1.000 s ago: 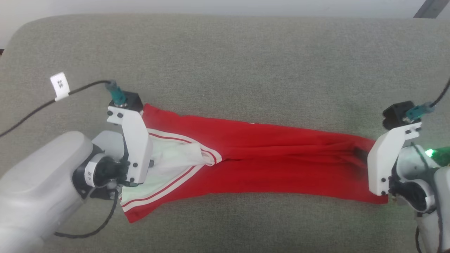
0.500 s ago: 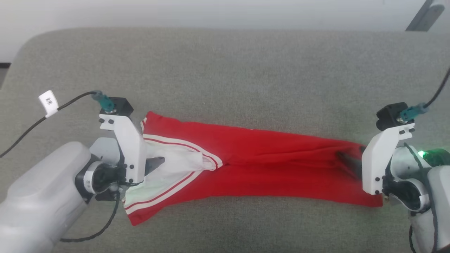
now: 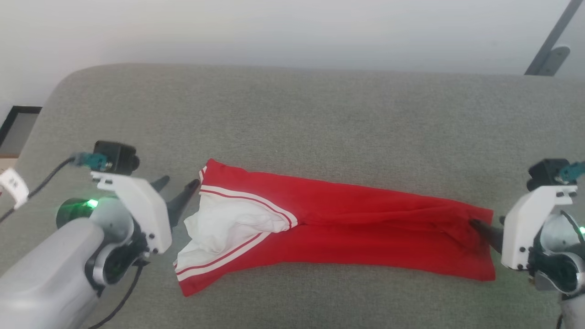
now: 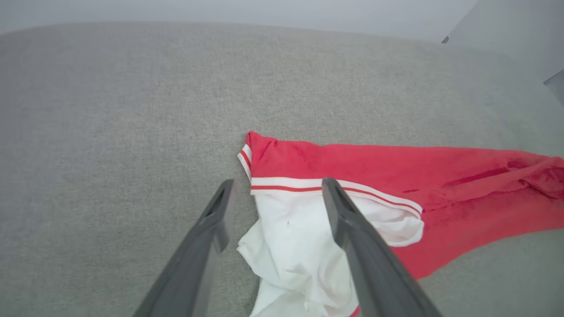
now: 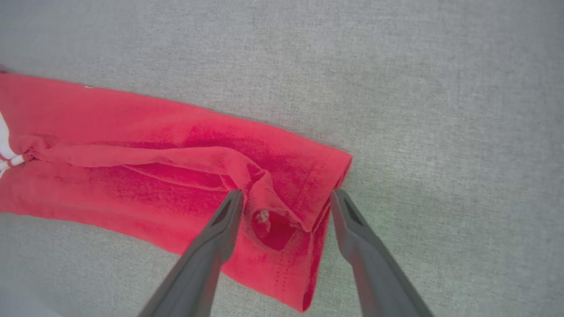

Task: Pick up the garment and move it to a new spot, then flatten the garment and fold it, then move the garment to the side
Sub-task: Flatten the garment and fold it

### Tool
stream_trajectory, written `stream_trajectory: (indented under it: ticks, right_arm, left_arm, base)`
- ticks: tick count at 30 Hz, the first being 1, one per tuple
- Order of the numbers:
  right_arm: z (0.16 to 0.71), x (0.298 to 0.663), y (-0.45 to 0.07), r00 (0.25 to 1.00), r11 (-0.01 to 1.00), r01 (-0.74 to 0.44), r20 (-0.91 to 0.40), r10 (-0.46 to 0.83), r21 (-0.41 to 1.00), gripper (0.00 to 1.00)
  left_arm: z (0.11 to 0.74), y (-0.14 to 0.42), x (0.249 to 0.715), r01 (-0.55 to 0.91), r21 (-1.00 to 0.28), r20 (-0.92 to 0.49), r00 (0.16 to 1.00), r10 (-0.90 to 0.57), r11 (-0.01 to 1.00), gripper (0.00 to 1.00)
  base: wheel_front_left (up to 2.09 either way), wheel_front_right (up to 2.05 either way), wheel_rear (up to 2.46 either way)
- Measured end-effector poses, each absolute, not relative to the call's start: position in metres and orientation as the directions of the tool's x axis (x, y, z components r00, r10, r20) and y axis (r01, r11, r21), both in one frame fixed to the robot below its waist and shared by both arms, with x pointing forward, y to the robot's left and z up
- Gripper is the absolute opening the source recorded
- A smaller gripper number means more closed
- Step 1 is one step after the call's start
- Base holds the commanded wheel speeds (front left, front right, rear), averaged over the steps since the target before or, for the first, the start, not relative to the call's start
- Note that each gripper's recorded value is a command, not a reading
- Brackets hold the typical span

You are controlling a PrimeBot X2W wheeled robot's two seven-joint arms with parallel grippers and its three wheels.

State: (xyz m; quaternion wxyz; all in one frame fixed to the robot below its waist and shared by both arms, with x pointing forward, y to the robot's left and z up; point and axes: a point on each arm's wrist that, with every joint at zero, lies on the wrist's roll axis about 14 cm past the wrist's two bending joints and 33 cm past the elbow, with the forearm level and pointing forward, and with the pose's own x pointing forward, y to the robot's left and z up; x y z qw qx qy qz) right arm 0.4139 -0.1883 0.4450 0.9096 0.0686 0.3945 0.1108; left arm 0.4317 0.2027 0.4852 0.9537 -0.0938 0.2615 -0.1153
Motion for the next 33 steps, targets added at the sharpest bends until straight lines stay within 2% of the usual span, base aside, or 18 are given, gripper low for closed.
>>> stream_trajectory:
  ticks: [5, 10, 17, 21, 25, 26, 28, 33]
  right_arm:
    - [0.435, 0.406, -0.197, 0.633, 0.97, -0.111, -0.737, 0.238, 0.218, 1.0]
    - [0.421, 0.403, -0.202, 0.597, 0.972, -0.092, -0.77, 0.227, 0.216, 1.0]
    - [0.399, 0.401, -0.197, 0.539, 0.972, -0.075, -0.811, 0.228, 0.223, 1.0]
    - [0.391, 0.402, -0.189, 0.514, 0.969, -0.082, -0.823, 0.241, 0.233, 1.0]
    - [0.386, 0.404, -0.179, 0.497, 0.962, -0.097, -0.825, 0.268, 0.254, 1.0]
    - [0.386, 0.404, -0.179, 0.497, 0.962, -0.097, -0.825, 0.268, 0.254, 0.41]
    - [0.385, 0.406, -0.174, 0.494, 0.959, -0.106, -0.822, 0.282, 0.265, 0.0]
    - [0.387, 0.41, -0.159, 0.504, 0.936, -0.113, -0.792, 0.344, 0.334, 0.0]
  left_arm:
    - [0.5, 0.225, 0.428, 0.148, -0.188, -0.328, 0.922, -0.204, 0.971, 1.0]
    - [0.508, 0.252, 0.422, 0.068, -0.162, -0.206, 0.973, -0.101, 0.984, 1.0]
    - [0.508, 0.279, 0.407, 0.002, -0.121, -0.14, 0.99, -0.019, 0.993, 1.0]
    - [0.526, 0.297, 0.403, -0.065, -0.134, -0.058, 0.997, 0.058, 0.989, 1.0]
    - [0.52, 0.309, 0.387, -0.113, -0.144, -0.038, 0.993, 0.109, 0.983, 1.0]
    - [0.52, 0.309, 0.387, -0.113, -0.144, -0.038, 0.993, 0.109, 0.983, 1.0]
    - [0.516, 0.311, 0.38, -0.127, -0.156, -0.032, 0.992, 0.123, 0.98, 1.0]
    - [0.514, 0.318, 0.369, -0.151, -0.165, -0.002, 0.988, 0.153, 0.975, 1.0]
  base:
    - [0.0, 0.0, 0.0]
    - [0.0, 0.0, 0.0]
    - [0.0, 0.0, 0.0]
    - [0.0, 0.0, 0.0]
    - [0.0, 0.0, 0.0]
    - [0.0, 0.0, 0.0]
    - [0.0, 0.0, 0.0]
    - [0.0, 0.0, 0.0]
